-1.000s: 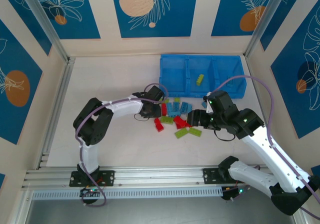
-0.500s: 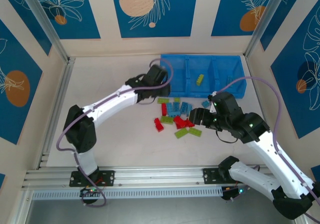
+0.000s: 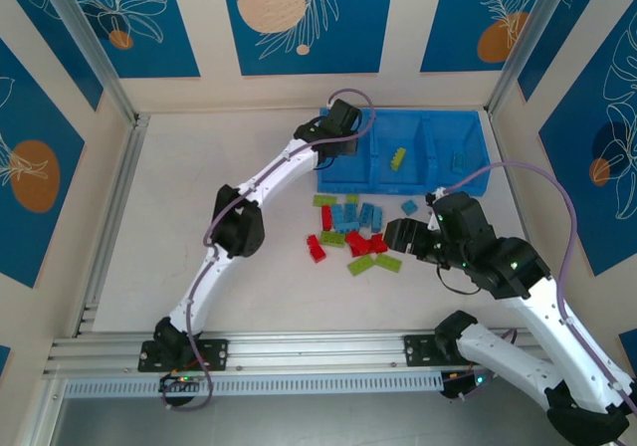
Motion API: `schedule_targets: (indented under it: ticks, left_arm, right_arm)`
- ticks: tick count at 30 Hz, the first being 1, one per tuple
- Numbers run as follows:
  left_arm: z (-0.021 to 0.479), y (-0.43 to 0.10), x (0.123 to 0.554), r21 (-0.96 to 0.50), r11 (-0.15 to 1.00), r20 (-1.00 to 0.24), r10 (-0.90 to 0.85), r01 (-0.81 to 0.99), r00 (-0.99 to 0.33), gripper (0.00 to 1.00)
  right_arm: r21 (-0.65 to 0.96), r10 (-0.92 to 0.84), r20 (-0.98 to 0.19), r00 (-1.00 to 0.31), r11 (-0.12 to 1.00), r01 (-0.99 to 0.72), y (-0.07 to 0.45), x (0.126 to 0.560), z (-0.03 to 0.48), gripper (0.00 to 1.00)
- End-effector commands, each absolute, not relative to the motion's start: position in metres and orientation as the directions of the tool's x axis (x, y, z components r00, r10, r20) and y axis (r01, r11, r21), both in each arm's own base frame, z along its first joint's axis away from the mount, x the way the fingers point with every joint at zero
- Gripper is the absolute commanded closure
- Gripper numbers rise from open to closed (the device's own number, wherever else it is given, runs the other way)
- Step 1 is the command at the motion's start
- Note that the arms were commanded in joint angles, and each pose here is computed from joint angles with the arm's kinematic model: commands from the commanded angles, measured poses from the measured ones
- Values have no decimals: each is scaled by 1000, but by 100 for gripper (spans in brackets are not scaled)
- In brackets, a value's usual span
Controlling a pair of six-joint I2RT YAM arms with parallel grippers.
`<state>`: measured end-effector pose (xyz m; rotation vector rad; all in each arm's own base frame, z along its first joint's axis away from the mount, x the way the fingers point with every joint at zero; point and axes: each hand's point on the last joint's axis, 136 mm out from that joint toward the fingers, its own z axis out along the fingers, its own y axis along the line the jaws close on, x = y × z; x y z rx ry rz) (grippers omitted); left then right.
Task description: Sort the legos into containers by color
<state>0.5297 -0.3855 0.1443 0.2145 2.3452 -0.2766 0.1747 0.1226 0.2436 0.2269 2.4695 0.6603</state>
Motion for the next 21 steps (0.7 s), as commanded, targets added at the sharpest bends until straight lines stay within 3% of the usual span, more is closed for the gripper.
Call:
schedule_targets:
  ticks: [1,6,11,14,21]
  left_arm:
    - [213,-392,517,-193,936,-752,51,294,-657,53]
    - [272,-392,480,-277,892,-754,28,356,-657,52]
    - [342,-376,381,-327,792,-803,55,516,-594,52]
    - [366,-344,317,-241,763,-862,117,600,-494,51]
    - [342,-268,206,-26,643,-875,355,766,-328,46]
  right_arm:
    - [437,382,-481,-789,885,162,95,174,229,25]
    - [406,454,-504,-734,875,263,79,186,222,24]
    - [361,483,-465,-742,868,339,70,218,197,22]
    - [390,512,-392,-765,845,366,70,251,174,21]
    - [353,546,-341,-765,829,434,47,324,116,22]
